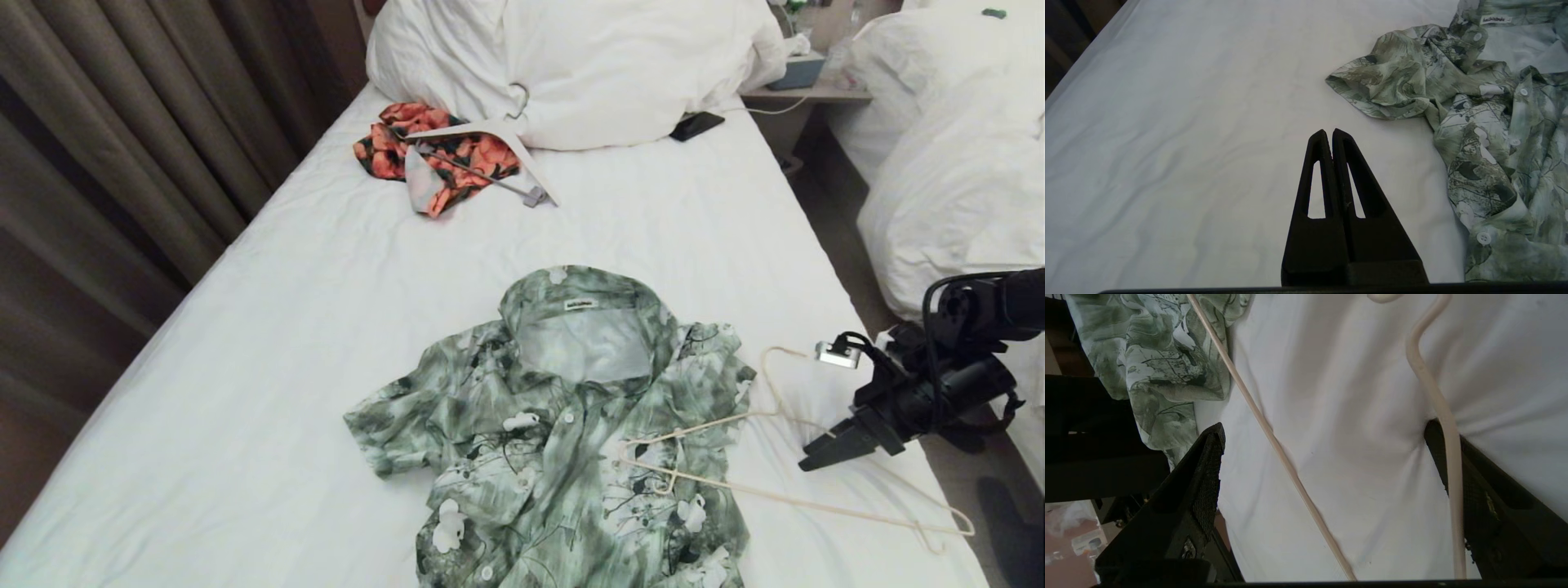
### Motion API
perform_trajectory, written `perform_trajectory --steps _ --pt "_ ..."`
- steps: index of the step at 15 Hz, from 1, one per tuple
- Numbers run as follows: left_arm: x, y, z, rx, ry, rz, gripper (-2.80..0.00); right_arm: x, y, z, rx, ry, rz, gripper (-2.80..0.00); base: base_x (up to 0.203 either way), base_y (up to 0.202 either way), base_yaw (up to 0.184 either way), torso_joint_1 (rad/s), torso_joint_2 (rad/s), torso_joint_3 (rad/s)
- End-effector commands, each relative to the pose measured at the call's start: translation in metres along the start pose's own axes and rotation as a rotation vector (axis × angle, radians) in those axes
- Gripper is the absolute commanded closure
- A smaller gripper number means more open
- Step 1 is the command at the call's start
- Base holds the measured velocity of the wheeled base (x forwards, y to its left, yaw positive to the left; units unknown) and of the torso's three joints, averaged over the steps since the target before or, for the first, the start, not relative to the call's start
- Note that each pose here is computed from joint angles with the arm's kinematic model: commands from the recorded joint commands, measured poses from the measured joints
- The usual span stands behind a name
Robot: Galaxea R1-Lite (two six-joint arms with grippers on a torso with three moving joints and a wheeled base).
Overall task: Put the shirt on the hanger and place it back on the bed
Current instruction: Lift the shirt and hanger
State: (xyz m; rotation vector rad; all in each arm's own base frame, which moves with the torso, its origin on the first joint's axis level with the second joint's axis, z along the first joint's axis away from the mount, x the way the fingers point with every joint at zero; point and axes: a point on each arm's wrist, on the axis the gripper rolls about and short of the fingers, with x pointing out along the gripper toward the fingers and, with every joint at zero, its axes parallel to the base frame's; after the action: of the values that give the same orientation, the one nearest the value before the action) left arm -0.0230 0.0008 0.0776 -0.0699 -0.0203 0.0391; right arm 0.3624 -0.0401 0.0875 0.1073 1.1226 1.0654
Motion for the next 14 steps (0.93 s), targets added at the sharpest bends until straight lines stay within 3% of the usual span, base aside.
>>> perform_trajectory --steps 1,8,14 --pt "0.000 0.000 0.000 -0.001 0.000 0.002 0.00 0.002 0.002 0.000 0.000 0.004 0.015 0.00 0.000 0.000 0.000 0.000 0.00 0.000" --pt "0.000 0.000 0.000 -0.001 -0.001 0.001 0.00 -0.021 0.010 -0.008 0.006 -0.038 -0.024 0.00 0.000 0.000 0.000 0.000 0.00 0.000" --pt "0.000 0.000 0.000 -0.001 0.000 0.001 0.00 -0.059 0.051 -0.016 -0.058 -0.101 -0.102 0.00 0.000 0.000 0.000 0.000 0.00 0.000"
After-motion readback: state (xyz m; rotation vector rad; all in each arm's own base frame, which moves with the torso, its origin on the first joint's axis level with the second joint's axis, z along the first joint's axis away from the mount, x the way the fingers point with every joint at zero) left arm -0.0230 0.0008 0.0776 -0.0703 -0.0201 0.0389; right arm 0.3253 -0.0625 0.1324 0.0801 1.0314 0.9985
